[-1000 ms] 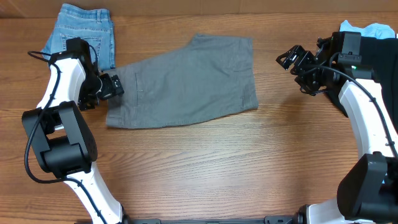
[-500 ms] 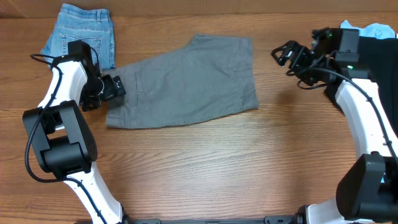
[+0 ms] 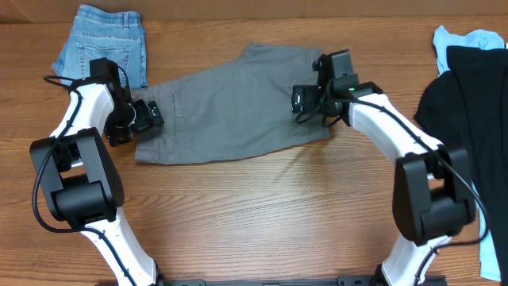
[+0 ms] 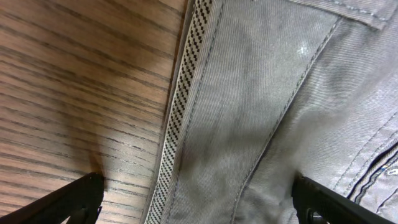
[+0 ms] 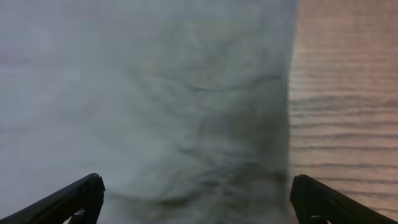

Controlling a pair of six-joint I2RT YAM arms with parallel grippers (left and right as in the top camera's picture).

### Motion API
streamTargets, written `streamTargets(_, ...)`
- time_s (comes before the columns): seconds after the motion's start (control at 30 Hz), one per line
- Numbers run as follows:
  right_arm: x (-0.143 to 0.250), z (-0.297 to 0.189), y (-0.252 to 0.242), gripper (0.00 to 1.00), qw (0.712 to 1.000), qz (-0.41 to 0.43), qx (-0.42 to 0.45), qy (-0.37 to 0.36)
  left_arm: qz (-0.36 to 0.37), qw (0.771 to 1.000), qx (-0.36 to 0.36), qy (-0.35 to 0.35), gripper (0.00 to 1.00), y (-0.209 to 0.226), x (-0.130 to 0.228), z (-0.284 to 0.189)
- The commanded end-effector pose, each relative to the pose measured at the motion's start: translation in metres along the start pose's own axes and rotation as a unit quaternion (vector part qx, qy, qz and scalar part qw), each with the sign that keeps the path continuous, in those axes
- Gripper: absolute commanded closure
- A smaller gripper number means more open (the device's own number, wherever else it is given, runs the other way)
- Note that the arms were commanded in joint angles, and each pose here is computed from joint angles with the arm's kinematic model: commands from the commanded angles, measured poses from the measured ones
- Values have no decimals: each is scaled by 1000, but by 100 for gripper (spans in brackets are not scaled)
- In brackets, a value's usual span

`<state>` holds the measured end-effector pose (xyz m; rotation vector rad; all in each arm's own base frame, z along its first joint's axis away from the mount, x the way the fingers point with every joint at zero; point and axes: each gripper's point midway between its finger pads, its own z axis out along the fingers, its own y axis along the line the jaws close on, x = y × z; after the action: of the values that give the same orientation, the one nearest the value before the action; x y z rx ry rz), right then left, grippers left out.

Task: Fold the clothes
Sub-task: 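Grasp the right side of the shorts with the right gripper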

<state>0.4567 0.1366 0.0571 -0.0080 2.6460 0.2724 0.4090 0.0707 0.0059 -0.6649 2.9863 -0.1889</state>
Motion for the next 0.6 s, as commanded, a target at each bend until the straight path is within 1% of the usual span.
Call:
streamTargets(0.0,4,17,-28,0,998,9,64,6,5,1000,13,24,0,-5,14,11)
streamTargets(0.17,19,31,-35,0,997,11,71,34,5,1000,13,23,0,-5,13,11)
streamTargets(0.23,25,36,-36,7,996,11,74,44,5,1000,13,23,0,-5,13,11)
streamTargets(0.27,30,39,-38,15,996,14,76,52,5,1000,13,23,0,-5,13,11)
streamTargets(0.33,35,42,-39,25,995,21,79,60,5,1000,13,24,0,-5,14,11)
streamTargets(0.37,36,42,-40,34,995,21,80,64,5,1000,13,24,0,-5,14,11)
streamTargets(0.4,40,42,-41,49,994,21,82,71,5,1000,13,24,0,-5,14,11)
streamTargets(0.43,42,41,-41,53,993,23,83,75,5,1000,13,24,0,-5,14,11)
streamTargets(0.57,54,39,-45,84,990,50,95,96,4,1000,12,26,0,-4,15,11)
